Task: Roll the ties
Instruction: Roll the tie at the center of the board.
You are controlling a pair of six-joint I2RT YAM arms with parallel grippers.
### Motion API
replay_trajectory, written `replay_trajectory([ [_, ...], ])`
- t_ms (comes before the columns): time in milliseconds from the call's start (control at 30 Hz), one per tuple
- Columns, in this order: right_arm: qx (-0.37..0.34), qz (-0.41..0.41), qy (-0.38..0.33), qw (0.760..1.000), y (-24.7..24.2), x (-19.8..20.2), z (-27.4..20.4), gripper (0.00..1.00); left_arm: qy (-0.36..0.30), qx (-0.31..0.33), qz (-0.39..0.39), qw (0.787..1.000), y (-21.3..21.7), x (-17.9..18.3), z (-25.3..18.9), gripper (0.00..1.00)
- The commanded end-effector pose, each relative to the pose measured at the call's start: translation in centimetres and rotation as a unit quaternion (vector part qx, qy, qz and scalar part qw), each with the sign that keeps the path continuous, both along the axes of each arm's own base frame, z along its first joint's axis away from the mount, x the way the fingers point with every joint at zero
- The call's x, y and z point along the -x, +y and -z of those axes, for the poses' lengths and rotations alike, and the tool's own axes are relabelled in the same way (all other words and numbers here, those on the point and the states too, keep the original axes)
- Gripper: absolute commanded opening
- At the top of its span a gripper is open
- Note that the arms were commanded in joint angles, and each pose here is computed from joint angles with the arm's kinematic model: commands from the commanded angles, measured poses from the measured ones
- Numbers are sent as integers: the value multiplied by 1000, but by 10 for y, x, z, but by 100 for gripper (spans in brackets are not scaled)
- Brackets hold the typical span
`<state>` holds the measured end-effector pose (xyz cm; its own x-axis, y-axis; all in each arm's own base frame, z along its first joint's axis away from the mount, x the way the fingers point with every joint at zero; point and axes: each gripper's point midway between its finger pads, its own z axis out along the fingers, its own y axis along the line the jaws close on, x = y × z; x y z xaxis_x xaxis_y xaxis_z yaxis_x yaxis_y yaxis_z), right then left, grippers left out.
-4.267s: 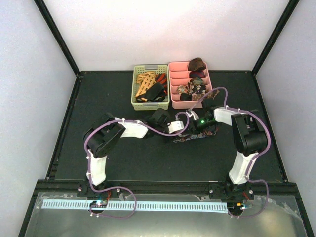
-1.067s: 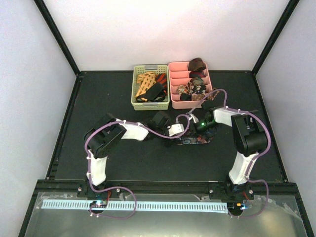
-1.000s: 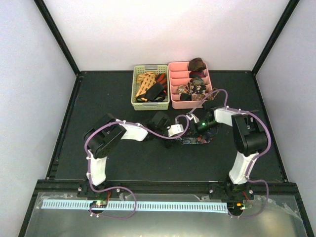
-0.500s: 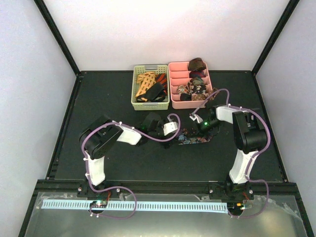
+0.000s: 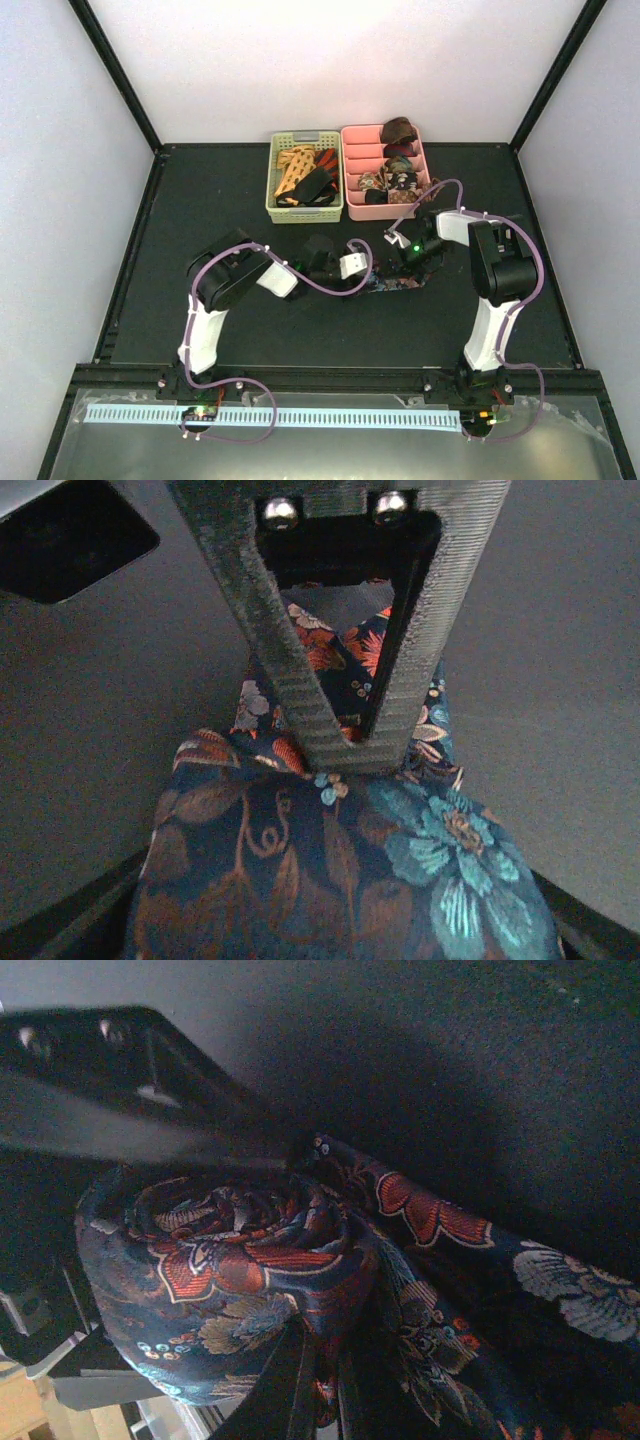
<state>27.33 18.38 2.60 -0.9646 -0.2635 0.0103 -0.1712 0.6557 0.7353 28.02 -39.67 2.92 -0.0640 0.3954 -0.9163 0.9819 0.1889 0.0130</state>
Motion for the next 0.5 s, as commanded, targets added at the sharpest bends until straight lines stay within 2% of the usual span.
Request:
replay_trajectory([
  [0,72,-16,15,997,-17,10,37,2,-14,8,18,1000,-12,-1,-9,68],
  [100,52,-22,1,998,-13,6,26,14,2,-29,16,999,-2,4,2,50],
  [167,38,-22,-20,999,-13,0,13,23,18,-70,8,997,7,6,12,43],
  [333,-12,-13,-77,997,-9,-10,-25,44,40,-142,-3,989,27,16,37,40],
  [467,-54,-1,-82,995,1,-9,-44,55,39,-177,-6,983,33,17,46,40],
])
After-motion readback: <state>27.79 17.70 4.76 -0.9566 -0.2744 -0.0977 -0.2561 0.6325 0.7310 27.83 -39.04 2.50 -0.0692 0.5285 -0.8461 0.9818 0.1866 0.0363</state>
